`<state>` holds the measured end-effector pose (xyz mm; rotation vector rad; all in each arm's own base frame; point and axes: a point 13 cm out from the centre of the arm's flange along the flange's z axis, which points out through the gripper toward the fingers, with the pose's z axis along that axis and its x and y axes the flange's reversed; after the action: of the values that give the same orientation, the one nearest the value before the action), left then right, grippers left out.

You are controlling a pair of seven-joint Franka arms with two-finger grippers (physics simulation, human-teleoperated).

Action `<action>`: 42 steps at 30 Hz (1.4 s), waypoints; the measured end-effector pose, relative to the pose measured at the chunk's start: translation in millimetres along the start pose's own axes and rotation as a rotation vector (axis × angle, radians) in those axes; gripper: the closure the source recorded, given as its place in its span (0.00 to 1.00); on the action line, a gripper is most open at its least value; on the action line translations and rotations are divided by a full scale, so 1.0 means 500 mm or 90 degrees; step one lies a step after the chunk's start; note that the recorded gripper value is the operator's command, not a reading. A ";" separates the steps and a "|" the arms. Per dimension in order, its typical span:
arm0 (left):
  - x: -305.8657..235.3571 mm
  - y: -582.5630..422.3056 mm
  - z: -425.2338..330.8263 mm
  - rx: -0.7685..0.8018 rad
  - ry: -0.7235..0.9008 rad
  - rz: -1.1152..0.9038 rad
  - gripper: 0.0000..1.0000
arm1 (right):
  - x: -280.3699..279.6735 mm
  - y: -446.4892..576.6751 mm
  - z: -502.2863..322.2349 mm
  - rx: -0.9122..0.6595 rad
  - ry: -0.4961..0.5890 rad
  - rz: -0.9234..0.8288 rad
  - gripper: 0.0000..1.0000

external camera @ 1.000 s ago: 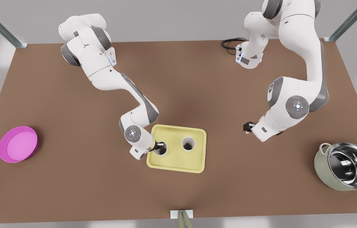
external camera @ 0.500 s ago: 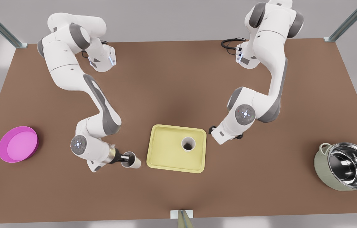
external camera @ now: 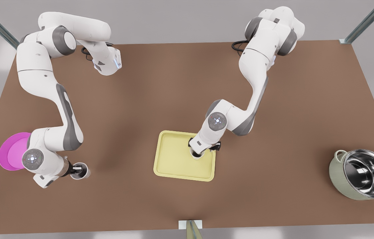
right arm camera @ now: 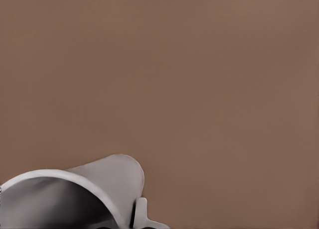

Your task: Use the left arm to pick up the white IKEA cup from the tray and place it on the middle-left position; use the right arm to pick up the white IKEA cup from the tray and place it on the middle-right position

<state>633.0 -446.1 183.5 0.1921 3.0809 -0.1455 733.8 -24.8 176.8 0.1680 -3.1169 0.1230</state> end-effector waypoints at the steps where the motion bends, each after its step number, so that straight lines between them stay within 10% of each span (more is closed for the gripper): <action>1: 0.007 0.007 0.012 -0.006 0.006 -0.006 0.00 | -0.002 -0.002 0.007 0.005 -0.001 -0.007 0.89; 7: 0.043 0.044 0.086 -0.028 0.035 -0.041 0.00 | 0.012 -0.010 0.103 0.008 0.028 -0.031 0.76; 11: 0.025 0.059 0.087 -0.023 0.020 -0.063 0.00 | 0.014 -0.020 0.120 0.021 0.031 -0.038 0.03; 12: 0.021 0.061 0.088 -0.021 0.017 -0.067 0.00 | 0.013 -0.024 0.120 0.029 0.031 -0.038 0.00; 19: 0.019 0.054 0.137 -0.015 0.008 -0.083 0.01 | 0.011 -0.022 0.118 0.025 0.028 -0.033 0.00; 32: 0.005 0.034 0.145 -0.001 -0.017 -0.109 0.71 | 0.138 -0.036 -0.482 -0.008 -0.037 0.061 0.00; 42: -0.035 0.067 0.071 0.008 -0.035 -0.146 0.79 | 0.258 0.015 -0.520 -0.040 0.021 0.077 0.00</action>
<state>656.3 -418.5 146.2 -0.1630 3.0378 -0.1764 608.4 -10.4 438.0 -0.0245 -3.0928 0.0289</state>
